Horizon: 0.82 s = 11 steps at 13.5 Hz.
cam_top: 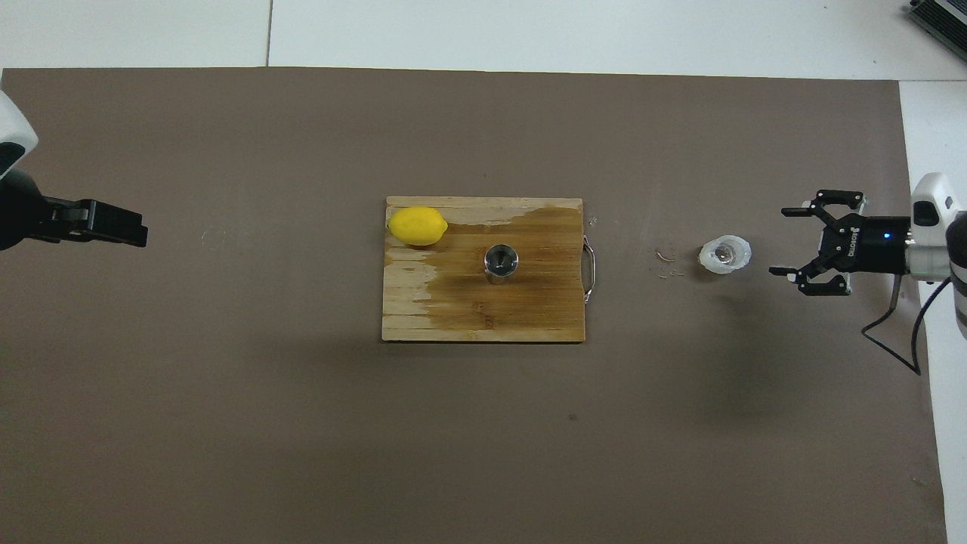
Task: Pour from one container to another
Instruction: 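Close the right gripper around the small white cup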
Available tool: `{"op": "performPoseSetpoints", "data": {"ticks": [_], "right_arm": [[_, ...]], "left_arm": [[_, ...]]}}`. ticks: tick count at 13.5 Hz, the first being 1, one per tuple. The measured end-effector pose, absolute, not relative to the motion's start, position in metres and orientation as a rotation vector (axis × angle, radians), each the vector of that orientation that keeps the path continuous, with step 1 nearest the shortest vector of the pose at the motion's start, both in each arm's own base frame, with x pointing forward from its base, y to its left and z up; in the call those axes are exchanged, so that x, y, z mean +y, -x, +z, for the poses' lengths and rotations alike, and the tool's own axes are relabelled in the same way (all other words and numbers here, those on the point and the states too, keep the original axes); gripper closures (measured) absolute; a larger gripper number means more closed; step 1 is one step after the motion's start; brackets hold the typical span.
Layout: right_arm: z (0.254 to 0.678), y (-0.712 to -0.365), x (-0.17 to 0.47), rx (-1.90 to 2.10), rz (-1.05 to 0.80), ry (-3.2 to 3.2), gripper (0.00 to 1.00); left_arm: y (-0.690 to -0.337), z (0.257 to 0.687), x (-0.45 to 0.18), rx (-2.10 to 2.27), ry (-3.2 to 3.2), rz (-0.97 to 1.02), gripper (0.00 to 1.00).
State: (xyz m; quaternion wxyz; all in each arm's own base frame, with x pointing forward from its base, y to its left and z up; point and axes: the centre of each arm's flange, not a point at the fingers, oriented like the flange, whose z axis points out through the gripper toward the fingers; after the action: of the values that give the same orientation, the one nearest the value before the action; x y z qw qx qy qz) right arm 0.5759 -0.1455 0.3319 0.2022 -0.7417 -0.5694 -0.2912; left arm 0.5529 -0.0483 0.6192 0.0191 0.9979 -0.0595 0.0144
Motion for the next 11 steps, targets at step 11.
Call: {"op": "performPoseSetpoints", "data": {"ticks": [11], "right_arm": [[0.253,-0.583,-0.108,-1.665,-0.878,1.868,0.00]], "left_arm": [[-0.543,0.616,-0.069,-0.246,-3.099,-0.057,0.00]]}}
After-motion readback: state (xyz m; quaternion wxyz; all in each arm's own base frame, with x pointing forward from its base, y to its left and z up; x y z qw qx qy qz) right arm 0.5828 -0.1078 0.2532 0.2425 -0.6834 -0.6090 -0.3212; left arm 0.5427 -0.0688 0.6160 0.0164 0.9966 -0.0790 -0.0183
